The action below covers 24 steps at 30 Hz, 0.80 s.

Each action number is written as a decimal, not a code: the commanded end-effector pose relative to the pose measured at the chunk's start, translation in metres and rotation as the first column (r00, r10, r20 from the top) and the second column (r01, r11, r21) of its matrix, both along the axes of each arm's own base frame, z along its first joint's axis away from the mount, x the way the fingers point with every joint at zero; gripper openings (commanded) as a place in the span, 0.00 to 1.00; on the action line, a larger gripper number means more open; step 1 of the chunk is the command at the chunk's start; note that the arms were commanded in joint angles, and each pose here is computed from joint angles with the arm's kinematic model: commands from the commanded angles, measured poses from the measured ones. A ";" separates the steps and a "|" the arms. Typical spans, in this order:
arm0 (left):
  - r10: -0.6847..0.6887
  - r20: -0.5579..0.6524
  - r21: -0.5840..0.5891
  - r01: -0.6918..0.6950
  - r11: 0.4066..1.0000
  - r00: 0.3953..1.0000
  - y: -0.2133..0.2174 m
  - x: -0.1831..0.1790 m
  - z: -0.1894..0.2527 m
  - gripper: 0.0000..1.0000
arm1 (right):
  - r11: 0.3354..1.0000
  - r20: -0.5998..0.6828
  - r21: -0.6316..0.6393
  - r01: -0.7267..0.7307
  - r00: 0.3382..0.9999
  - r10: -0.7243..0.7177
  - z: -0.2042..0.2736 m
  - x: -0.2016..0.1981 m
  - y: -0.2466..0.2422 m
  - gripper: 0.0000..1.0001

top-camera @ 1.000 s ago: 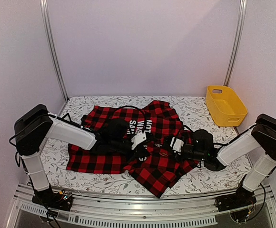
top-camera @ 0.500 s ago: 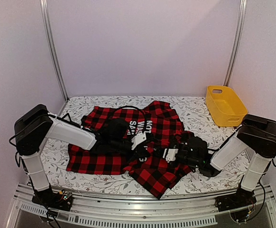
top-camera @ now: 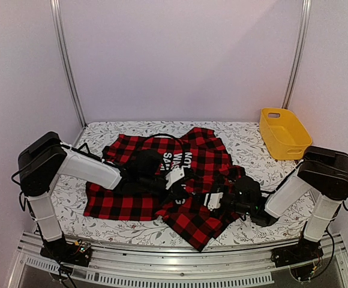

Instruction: Pin the brooch onto the clothing

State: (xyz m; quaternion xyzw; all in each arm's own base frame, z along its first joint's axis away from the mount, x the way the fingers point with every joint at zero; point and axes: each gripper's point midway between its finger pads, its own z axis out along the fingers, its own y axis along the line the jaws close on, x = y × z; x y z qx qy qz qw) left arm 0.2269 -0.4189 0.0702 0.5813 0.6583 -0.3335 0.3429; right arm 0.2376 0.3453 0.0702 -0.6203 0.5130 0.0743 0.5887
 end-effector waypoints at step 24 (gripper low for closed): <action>0.034 0.053 -0.047 -0.031 0.998 0.998 -0.008 0.010 0.015 0.00 | 0.967 -0.179 0.138 -0.213 0.955 0.236 0.022 -0.051 0.025 0.00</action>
